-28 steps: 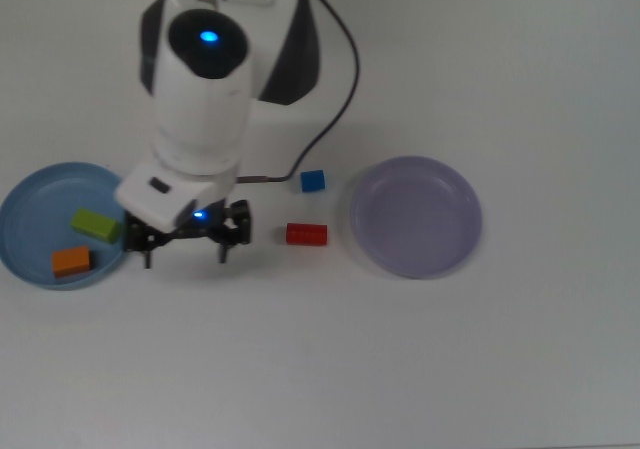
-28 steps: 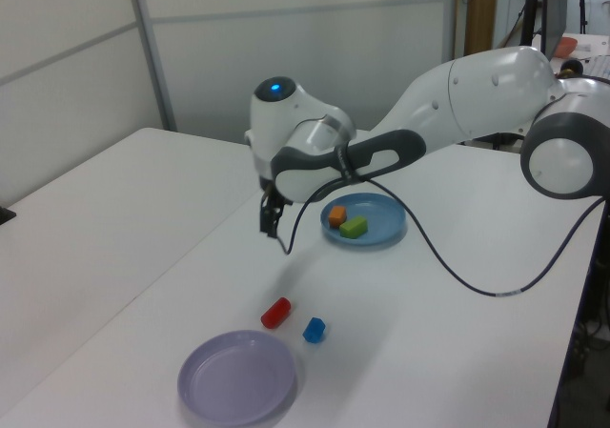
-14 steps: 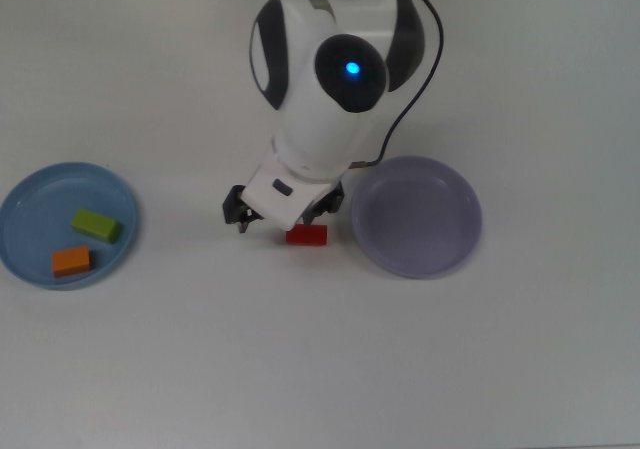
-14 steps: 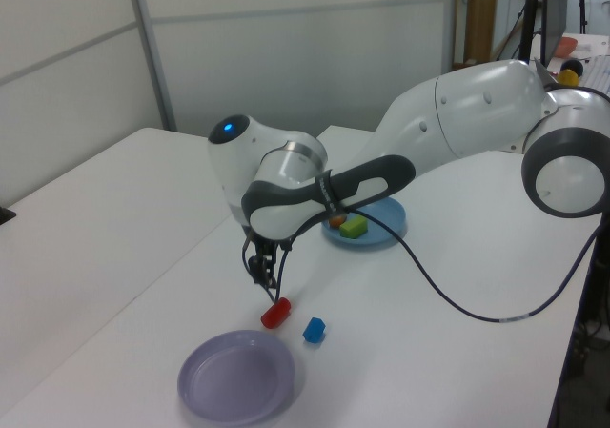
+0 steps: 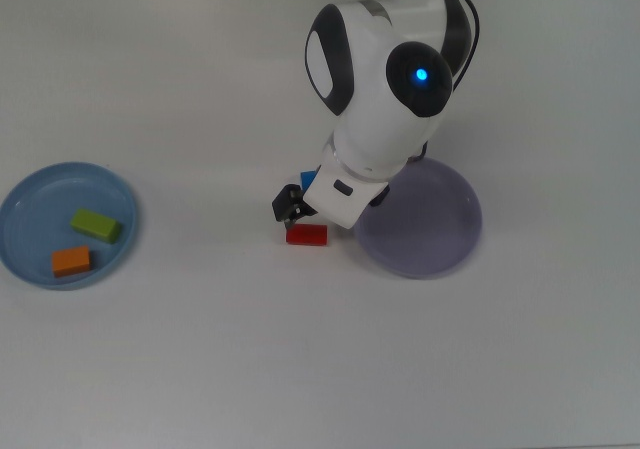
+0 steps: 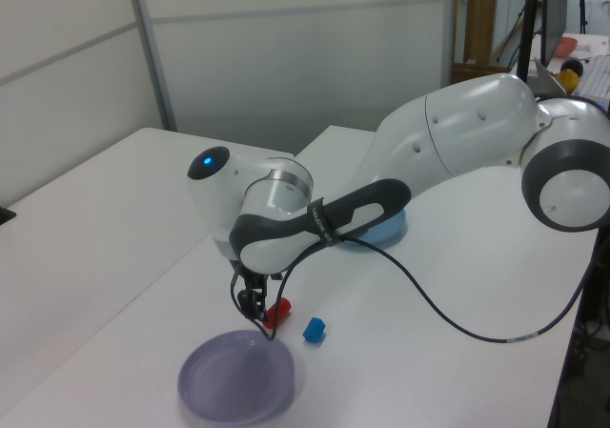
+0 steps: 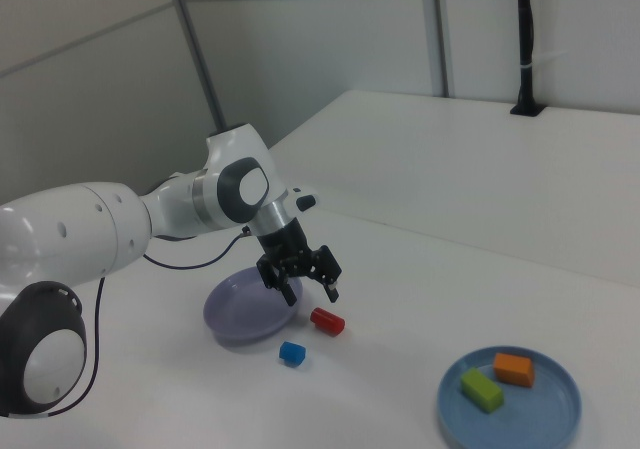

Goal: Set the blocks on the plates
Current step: 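Move the gripper to the red block and grasp it, then carry the red block onto the lavender plate and release it, then lower the gripper onto the blue cube and grasp it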

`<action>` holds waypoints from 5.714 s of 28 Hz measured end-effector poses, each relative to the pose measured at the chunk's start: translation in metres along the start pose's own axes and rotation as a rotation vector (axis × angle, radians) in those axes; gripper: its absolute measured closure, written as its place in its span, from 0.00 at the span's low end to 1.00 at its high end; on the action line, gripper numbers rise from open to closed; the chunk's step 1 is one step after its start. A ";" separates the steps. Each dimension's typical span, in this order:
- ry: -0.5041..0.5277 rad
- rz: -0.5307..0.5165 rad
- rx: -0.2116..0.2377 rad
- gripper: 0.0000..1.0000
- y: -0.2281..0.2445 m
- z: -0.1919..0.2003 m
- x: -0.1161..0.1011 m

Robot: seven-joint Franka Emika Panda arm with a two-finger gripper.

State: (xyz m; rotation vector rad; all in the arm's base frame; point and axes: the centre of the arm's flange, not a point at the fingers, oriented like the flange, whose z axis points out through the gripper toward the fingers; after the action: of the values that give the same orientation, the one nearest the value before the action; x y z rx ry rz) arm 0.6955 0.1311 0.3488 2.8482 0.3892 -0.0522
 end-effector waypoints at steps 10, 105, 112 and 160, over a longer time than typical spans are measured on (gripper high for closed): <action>-0.036 -0.010 0.003 0.00 -0.006 0.026 0.002; 0.070 -0.128 0.025 0.27 -0.082 -0.029 0.009; 0.069 -0.173 0.016 0.19 -0.112 -0.028 0.007; -0.359 -0.177 -0.095 0.00 -0.030 0.049 -0.035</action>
State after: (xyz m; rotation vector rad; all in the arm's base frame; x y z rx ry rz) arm 0.6535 0.1368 0.2966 2.6292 0.5448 -0.5544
